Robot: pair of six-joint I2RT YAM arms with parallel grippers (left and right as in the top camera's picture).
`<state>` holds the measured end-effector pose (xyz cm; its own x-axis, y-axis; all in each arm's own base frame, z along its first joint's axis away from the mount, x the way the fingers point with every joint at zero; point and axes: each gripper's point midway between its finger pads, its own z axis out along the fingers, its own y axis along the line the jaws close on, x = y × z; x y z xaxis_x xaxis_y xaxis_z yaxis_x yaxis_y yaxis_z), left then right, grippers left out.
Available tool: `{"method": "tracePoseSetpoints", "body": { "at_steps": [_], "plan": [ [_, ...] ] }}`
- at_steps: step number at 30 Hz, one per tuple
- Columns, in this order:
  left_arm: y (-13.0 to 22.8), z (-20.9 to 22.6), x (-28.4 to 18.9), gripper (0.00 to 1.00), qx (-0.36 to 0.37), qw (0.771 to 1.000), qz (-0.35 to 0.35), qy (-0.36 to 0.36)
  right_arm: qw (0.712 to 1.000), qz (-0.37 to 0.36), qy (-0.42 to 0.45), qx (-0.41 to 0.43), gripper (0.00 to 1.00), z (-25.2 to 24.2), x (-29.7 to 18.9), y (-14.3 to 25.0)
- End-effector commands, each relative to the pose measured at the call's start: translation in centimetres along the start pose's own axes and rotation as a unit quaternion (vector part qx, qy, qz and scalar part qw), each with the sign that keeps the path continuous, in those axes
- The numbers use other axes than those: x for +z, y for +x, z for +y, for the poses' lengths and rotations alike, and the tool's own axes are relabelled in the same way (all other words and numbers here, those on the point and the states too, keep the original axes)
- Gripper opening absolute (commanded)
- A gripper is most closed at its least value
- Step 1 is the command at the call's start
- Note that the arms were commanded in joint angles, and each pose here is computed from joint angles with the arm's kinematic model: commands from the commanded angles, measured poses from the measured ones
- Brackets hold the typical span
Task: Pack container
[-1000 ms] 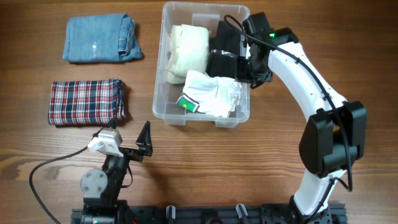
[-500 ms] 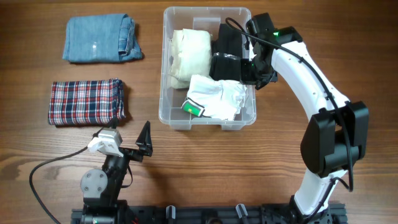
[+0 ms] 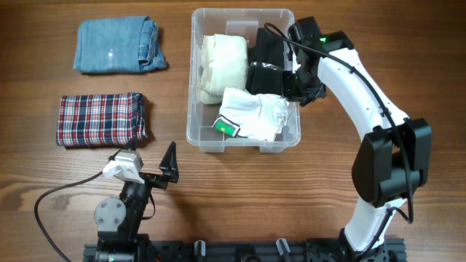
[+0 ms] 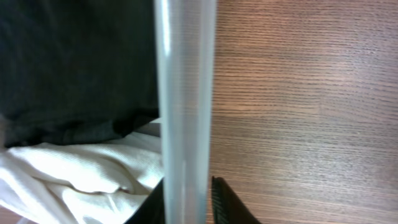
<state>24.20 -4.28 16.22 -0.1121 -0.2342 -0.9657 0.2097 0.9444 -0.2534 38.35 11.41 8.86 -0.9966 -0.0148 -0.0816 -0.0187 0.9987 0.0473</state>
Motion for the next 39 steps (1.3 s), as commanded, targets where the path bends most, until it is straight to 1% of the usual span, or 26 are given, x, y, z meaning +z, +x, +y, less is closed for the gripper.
{"method": "tracePoseSetpoints", "body": {
  "at_steps": [1,3,4,6,10,13,16,18,19,21,24,29,37,39],
  "plan": [
    [0.1,0.3,0.0,1.0,0.007,1.0,0.0,-0.007,0.999,-0.049,0.014,0.008,0.32,-0.9,-3.5,-1.0],
    [0.1,0.3,0.0,1.0,0.007,1.0,0.0,-0.007,0.997,-0.072,0.008,0.009,0.46,-0.8,-5.3,-1.2],
    [0.1,0.3,0.0,1.0,0.007,1.0,0.0,-0.007,0.997,-0.079,0.006,0.008,0.49,-0.8,-5.8,-1.2],
    [0.1,0.3,0.0,1.0,0.007,1.0,0.0,-0.007,0.995,-0.1,0.0,0.009,0.5,-0.8,-7.4,-1.2],
    [0.1,0.3,0.0,1.0,0.007,1.0,0.0,-0.007,0.99,-0.142,-0.013,0.019,0.49,-0.7,-10.6,-1.1],
    [0.1,0.3,0.0,1.0,0.007,1.0,0.0,-0.007,0.983,-0.178,-0.038,0.023,0.4,-0.1,-13.0,-1.2],
    [0.1,0.3,0.0,1.0,0.007,1.0,0.0,-0.007,0.977,-0.199,-0.072,0.009,0.21,1.2,-14.8,-1.0],
    [0.1,0.3,0.0,1.0,0.007,1.0,0.0,-0.007,0.976,-0.2,-0.087,-0.017,0.13,2.3,-15.2,-0.6],
    [0.1,0.3,0.0,1.0,0.007,1.0,0.0,-0.007,0.976,-0.197,-0.092,-0.031,0.09,3.1,-15.1,-0.2],
    [0.1,0.3,0.0,1.0,0.007,1.0,0.0,-0.007,0.976,-0.191,-0.092,-0.046,0.04,4.3,-14.8,0.2],
    [0.1,0.3,0.0,1.0,0.007,1.0,0.0,-0.007,0.978,-0.186,-0.071,-0.069,0.04,5.8,-14.0,0.7],
    [0.1,0.3,0.0,1.0,0.007,1.0,0.0,-0.007,0.984,-0.155,-0.044,-0.078,0.04,7.3,-10.9,0.9],
    [0.1,0.3,0.0,1.0,0.007,1.0,0.0,-0.007,0.995,-0.078,-0.014,-0.066,0.04,7.4,-4.3,0.6],
    [0.1,0.3,0.0,1.0,0.007,1.0,0.0,-0.007,0.996,-0.066,-0.009,-0.061,0.04,7.4,-3.3,0.7]
  ]
}}
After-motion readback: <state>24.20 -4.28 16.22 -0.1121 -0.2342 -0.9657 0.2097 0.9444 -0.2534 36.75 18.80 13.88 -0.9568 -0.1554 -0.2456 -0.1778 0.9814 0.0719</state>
